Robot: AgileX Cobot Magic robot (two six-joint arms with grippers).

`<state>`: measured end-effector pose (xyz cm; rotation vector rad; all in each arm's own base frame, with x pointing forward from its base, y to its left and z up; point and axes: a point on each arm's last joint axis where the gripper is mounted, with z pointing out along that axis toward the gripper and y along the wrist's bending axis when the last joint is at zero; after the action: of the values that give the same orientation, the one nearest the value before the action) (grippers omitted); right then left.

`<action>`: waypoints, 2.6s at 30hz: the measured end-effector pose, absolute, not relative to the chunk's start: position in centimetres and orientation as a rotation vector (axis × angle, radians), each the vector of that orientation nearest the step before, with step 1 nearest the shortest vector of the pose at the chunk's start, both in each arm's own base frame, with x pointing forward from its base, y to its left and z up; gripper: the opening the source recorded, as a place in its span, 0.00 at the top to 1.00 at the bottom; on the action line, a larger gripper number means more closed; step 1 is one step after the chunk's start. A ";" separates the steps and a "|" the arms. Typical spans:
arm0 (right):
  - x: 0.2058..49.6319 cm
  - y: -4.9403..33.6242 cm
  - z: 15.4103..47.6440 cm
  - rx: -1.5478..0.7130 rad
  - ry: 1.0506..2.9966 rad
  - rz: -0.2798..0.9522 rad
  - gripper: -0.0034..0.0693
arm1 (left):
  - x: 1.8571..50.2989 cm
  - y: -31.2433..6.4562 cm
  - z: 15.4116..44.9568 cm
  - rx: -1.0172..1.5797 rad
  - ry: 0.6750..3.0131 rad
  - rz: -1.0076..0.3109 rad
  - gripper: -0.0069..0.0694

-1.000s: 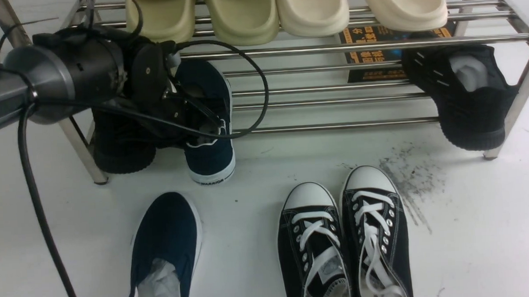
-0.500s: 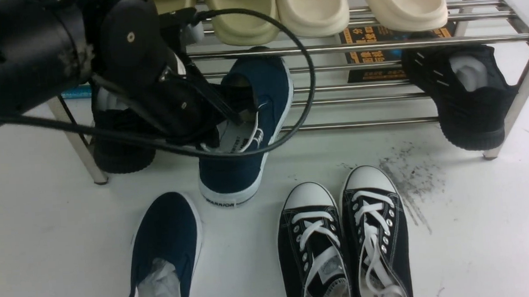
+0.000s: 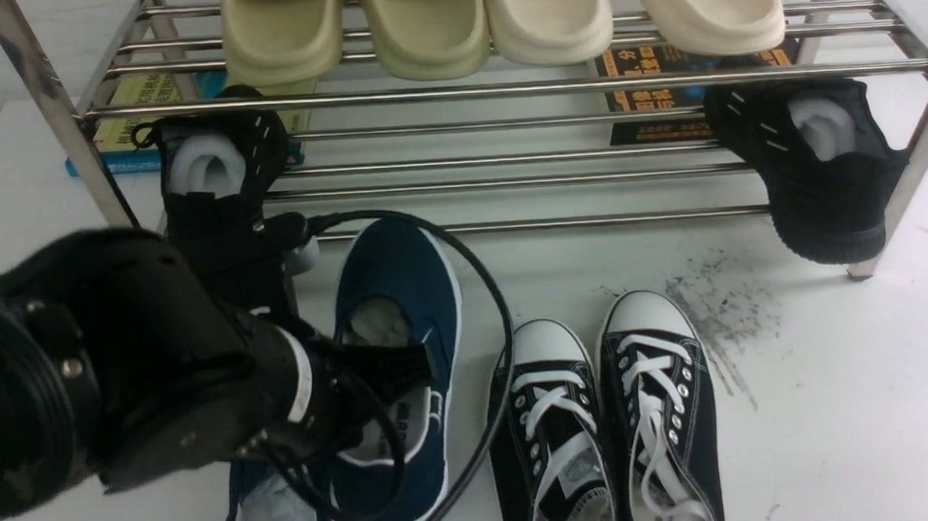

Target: Take the shoes off the shelf with your hand on the white table.

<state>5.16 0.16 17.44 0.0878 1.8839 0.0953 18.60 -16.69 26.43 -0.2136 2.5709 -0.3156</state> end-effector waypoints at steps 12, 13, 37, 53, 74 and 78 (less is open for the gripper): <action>5.2 0.2 17.4 0.088 1.884 0.095 0.62 | 19.0 -17.8 23.6 -0.243 2.640 -0.274 0.87; 5.2 0.2 17.4 0.088 1.884 0.095 0.62 | 19.0 -17.8 23.5 -0.237 2.645 -0.272 0.87; 5.2 0.2 17.4 0.088 1.884 0.095 0.62 | 19.3 -18.9 21.9 -0.183 2.707 -0.266 0.57; 5.2 0.2 17.4 0.088 1.884 0.095 0.62 | 12.0 -10.5 33.3 0.119 2.426 -0.448 0.83; 5.2 0.2 17.4 0.088 1.884 0.095 0.62 | 6.6 -5.3 26.8 0.312 2.133 -0.624 0.91; 5.2 0.2 17.4 0.088 1.884 0.095 0.62 | 6.6 -5.2 26.6 0.313 2.151 -0.602 0.91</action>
<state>5.16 0.16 17.44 0.0878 1.8839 0.0953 6.56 -5.19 26.60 0.3131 2.1509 -0.6020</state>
